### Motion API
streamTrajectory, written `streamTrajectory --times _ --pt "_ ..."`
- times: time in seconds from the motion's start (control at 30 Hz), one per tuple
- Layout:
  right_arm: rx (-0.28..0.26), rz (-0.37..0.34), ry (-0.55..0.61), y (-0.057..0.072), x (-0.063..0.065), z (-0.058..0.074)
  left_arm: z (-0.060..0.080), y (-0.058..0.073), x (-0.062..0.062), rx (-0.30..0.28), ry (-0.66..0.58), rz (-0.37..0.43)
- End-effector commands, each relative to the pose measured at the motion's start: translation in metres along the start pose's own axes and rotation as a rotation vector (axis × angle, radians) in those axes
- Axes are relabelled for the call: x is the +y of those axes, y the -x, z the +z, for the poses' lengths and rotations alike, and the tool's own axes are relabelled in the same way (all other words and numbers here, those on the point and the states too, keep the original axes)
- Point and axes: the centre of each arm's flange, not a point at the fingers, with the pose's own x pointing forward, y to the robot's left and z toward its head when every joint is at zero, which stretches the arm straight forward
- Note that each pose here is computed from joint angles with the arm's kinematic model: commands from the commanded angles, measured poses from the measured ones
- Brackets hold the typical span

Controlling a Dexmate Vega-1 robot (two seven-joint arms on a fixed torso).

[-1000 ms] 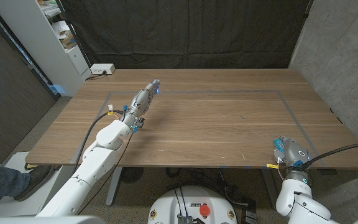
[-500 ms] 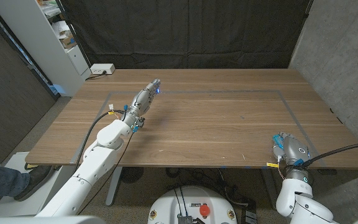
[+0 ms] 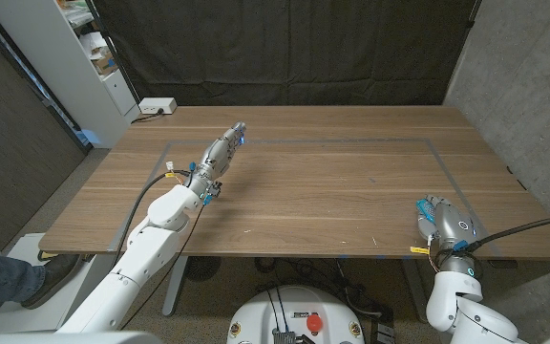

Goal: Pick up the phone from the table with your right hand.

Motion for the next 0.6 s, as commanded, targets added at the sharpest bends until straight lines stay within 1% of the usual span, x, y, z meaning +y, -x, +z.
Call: streamTrajectory --times 0.03,0.23,0.6 --pt "-0.052 -0.016 -0.017 -0.004 -0.01 0.005 0.001 0.002 -0.001 -0.005 -0.001 -0.001" --pt "-0.086 -0.024 -0.035 -0.008 -0.014 0.007 0.0 0.003 -0.002 0.001 0.0 -0.003" --pt "-0.125 -0.044 -0.078 -0.012 -0.023 0.01 0.001 0.002 -0.004 -0.004 -0.002 -0.003"
